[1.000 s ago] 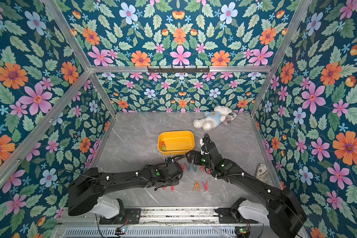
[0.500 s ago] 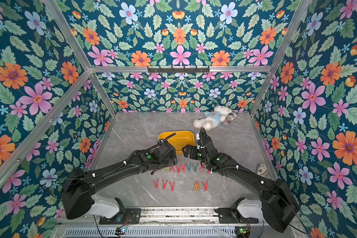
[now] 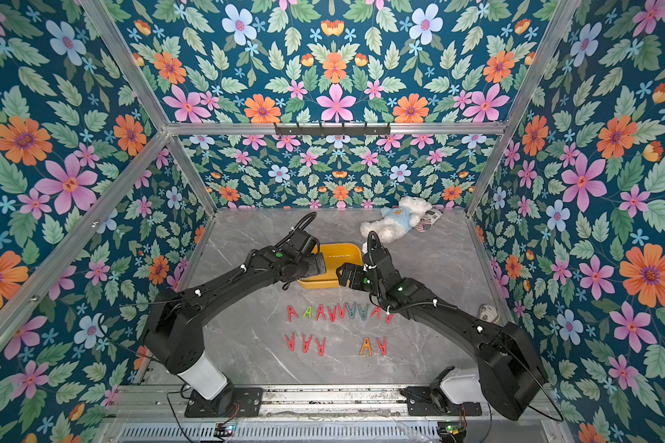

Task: Take the clothespins out of the storage box
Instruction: Pick up the clothespin from the storage box.

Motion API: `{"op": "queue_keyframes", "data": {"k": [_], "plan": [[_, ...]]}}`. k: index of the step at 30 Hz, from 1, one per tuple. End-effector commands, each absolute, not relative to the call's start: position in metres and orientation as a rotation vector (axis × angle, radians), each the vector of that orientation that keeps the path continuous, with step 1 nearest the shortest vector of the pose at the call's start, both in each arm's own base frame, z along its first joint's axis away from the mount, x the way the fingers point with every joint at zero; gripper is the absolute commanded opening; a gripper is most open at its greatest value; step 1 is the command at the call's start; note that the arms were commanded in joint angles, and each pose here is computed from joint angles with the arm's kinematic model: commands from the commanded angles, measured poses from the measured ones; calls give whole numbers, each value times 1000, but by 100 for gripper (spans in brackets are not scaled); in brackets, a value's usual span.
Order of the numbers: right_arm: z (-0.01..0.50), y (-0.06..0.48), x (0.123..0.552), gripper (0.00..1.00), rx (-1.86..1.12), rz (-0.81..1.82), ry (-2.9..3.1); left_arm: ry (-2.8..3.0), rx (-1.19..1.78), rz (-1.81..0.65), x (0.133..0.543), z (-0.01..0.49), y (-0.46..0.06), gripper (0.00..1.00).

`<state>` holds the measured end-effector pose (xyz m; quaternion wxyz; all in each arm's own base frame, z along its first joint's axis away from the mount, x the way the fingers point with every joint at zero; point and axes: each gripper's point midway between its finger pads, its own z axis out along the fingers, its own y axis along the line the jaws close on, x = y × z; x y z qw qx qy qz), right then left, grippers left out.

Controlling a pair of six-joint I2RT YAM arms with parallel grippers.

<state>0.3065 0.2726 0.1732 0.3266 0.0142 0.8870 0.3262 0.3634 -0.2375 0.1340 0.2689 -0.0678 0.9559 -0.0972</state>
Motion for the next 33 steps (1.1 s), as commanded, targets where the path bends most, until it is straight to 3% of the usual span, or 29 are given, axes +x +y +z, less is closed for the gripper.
{"op": "queue_keyframes", "data": {"k": [1, 11, 21, 28, 33], "plan": [[180, 273, 315, 99, 48, 841, 2286, 2588, -160, -262, 378, 128, -239, 87], [175, 263, 325, 99, 82, 799, 2298, 2675, -207, -234, 411, 81, -238, 54], [175, 251, 334, 99, 110, 769, 2301, 2743, -241, -53, 426, 49, -227, 54], [173, 247, 335, 99, 115, 745, 2303, 2766, -232, -38, 431, 35, -231, 54], [172, 246, 337, 99, 117, 739, 2306, 2753, -168, -167, 437, 37, -250, 54]]}}
